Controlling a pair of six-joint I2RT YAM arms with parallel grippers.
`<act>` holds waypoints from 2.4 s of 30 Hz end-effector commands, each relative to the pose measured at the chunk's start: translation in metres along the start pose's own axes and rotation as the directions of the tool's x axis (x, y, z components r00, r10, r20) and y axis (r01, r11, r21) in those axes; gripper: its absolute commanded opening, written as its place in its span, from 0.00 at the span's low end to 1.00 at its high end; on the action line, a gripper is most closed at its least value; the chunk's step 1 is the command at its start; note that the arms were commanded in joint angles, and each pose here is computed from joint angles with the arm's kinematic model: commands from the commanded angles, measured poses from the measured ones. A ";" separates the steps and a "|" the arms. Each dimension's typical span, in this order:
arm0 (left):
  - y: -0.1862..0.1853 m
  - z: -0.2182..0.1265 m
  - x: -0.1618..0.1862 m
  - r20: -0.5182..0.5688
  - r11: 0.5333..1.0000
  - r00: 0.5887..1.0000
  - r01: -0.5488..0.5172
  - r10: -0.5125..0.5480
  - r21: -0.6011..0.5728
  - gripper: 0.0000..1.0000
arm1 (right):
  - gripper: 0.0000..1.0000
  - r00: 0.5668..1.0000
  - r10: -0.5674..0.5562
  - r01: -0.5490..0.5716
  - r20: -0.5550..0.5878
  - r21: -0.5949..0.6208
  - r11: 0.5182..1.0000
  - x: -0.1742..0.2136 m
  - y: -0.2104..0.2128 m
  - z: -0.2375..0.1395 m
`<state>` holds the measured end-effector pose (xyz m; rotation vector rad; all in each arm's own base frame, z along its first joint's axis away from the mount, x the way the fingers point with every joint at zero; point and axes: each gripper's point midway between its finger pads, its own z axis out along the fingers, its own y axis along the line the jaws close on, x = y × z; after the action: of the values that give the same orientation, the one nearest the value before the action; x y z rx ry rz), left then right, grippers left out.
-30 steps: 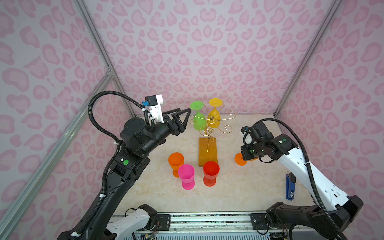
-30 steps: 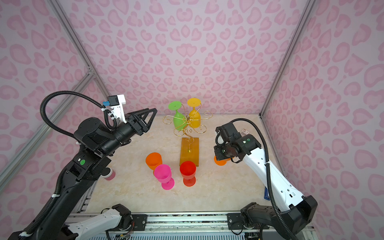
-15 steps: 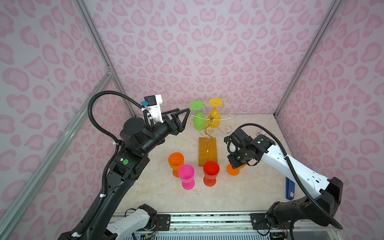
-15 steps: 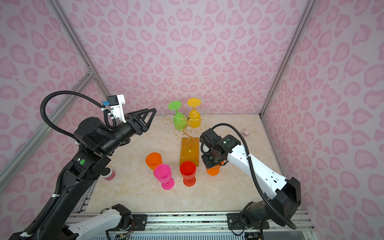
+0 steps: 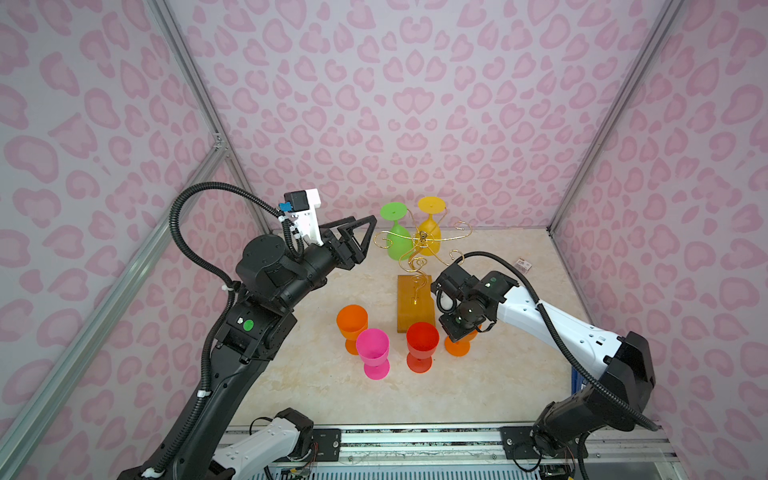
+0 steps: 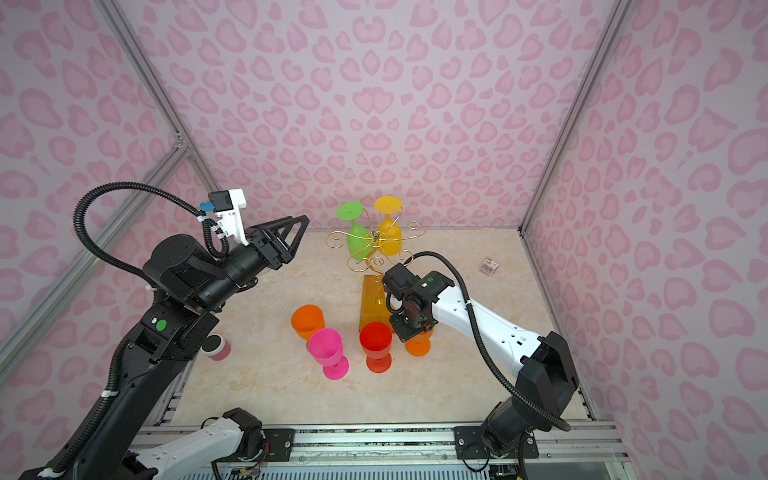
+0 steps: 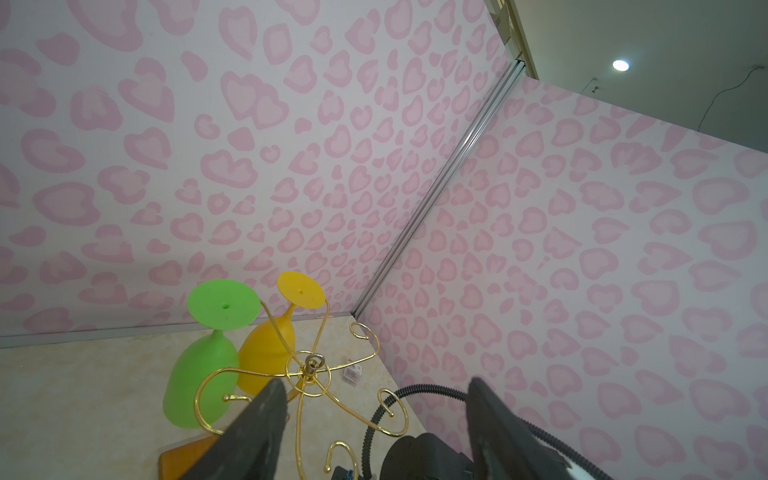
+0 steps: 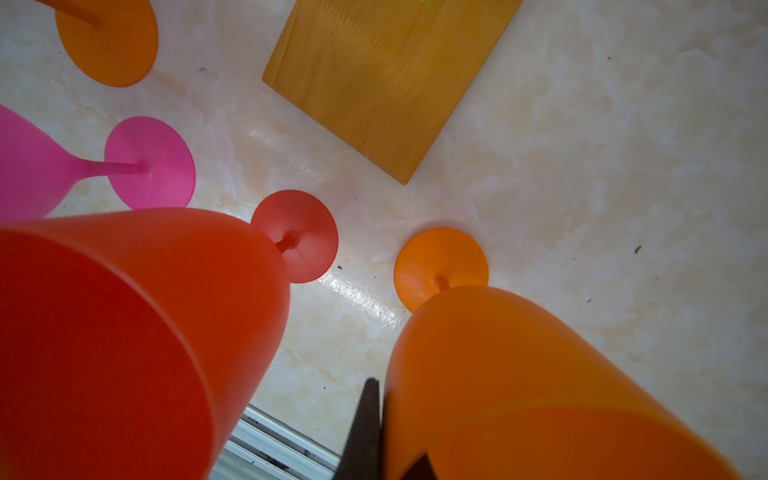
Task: Take the wine glass off the wine glass rack
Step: 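Stand the orange glass upright, open the right gripper and lift away, then reach the left gripper to the foot of the green glass on the rack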
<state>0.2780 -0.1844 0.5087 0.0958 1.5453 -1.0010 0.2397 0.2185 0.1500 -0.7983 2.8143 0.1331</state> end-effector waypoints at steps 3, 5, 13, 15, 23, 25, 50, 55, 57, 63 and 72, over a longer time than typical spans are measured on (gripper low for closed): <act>-0.005 -0.004 -0.009 0.026 1.000 1.000 -0.009 0.009 0.010 0.70 | 0.04 1.000 0.007 -0.007 0.007 0.033 0.999 -0.002 -0.002 0.003; -0.005 -0.004 -0.009 0.025 1.000 1.000 -0.008 0.007 0.008 0.70 | 0.10 1.000 0.007 -0.007 0.010 0.036 0.999 -0.003 -0.001 0.003; -0.004 -0.007 -0.010 0.033 1.000 0.999 -0.010 0.010 0.000 0.70 | 0.30 0.999 0.025 -0.026 0.042 0.027 0.999 -0.006 0.000 -0.005; -0.004 -0.009 -0.011 0.037 1.000 0.999 -0.011 0.012 -0.003 0.70 | 0.32 0.998 0.036 -0.038 0.056 0.022 0.999 -0.006 0.001 -0.010; 0.002 -0.016 -0.014 0.056 0.999 0.998 -0.019 0.021 -0.038 0.70 | 0.35 0.966 0.135 -0.141 0.219 0.012 0.990 -0.006 -0.009 -0.057; 0.004 -0.016 -0.014 0.059 0.999 0.998 -0.022 0.024 -0.049 0.70 | 0.36 0.940 0.173 -0.179 0.293 -0.006 0.984 -0.008 -0.013 -0.074; 0.135 0.089 -0.008 -0.133 0.965 0.958 0.243 -0.255 -0.100 0.68 | 0.48 0.295 0.348 -0.378 0.890 -0.226 0.898 -0.044 -0.104 -0.245; 0.173 0.130 0.025 -0.246 0.937 0.905 0.326 -0.348 -0.129 0.67 | 0.48 0.245 0.395 -0.372 0.885 -0.290 0.882 -0.052 -0.113 -0.240; 0.187 0.140 0.038 -0.275 0.922 0.880 0.355 -0.386 -0.157 0.67 | 0.48 0.237 0.409 -0.371 0.881 -0.307 0.876 -0.053 -0.116 -0.238; 0.205 0.155 0.066 -0.330 0.893 0.830 0.418 -0.451 -0.169 0.65 | 0.48 0.236 0.432 -0.388 0.870 -0.323 0.863 -0.049 -0.128 -0.232; 0.192 0.167 0.085 -0.376 0.881 0.799 0.455 -0.469 -0.133 0.64 | 0.49 0.230 0.476 -0.392 0.849 -0.367 0.844 -0.052 -0.135 -0.221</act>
<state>0.4950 -0.2022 0.3471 -0.1616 2.0506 -1.3596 0.3126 0.0938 0.3679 0.1770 1.7990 0.5429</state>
